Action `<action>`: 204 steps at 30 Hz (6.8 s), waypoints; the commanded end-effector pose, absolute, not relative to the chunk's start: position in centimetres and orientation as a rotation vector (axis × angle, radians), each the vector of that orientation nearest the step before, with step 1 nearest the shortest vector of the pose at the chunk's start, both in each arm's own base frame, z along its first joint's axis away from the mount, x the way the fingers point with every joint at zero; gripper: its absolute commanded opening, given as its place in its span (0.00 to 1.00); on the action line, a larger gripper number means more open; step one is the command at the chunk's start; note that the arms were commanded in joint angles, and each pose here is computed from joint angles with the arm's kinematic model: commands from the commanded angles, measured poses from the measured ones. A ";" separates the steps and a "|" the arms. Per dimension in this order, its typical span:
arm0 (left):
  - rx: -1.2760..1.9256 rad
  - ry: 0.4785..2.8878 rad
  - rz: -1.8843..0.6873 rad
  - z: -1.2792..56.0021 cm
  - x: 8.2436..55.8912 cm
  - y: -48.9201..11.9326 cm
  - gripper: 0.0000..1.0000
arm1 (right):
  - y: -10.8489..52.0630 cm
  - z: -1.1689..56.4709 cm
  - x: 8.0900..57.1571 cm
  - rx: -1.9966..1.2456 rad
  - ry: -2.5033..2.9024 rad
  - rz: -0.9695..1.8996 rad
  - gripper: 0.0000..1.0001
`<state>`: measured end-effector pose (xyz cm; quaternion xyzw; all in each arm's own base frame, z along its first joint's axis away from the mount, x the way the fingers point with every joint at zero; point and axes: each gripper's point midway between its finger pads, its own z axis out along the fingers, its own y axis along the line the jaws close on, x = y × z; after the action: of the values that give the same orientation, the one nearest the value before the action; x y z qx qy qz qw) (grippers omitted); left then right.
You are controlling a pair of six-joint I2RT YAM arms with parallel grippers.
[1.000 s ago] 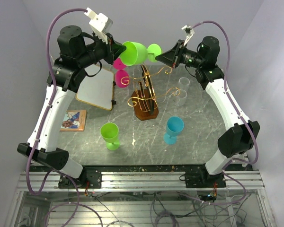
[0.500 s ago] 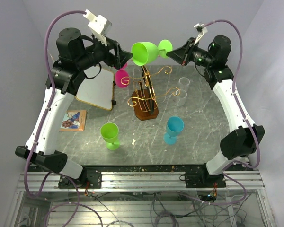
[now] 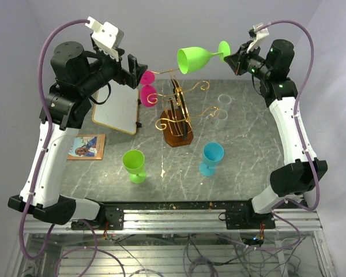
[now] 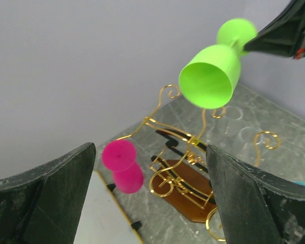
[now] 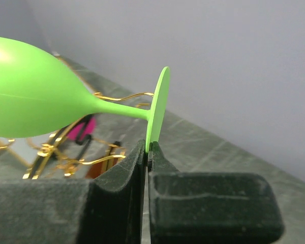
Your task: Place the wine glass upside down on the wine glass rack
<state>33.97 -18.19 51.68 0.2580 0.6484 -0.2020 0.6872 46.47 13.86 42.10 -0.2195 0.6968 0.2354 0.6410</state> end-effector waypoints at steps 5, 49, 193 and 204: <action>0.510 1.533 -0.113 49.8 35.4 -12.8 1.00 | 9.5 44.0 49.4 -0.543 1.552 -0.028 0.00; 0.485 1.561 0.003 47.3 34.5 -7.6 0.98 | 13.7 33.5 56.1 -1.458 1.174 -0.615 0.00; 0.525 1.546 -0.036 47.0 33.8 -7.3 0.98 | 19.4 31.9 55.5 -1.652 1.068 -0.646 0.06; 0.529 1.550 -0.026 46.7 34.0 -7.1 0.99 | 19.7 32.3 54.8 -1.659 1.065 -0.614 0.23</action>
<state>34.24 -7.20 45.72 0.2297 0.7081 -0.0144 0.6675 56.07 19.81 29.85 -0.6944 0.4521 -0.2550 0.4984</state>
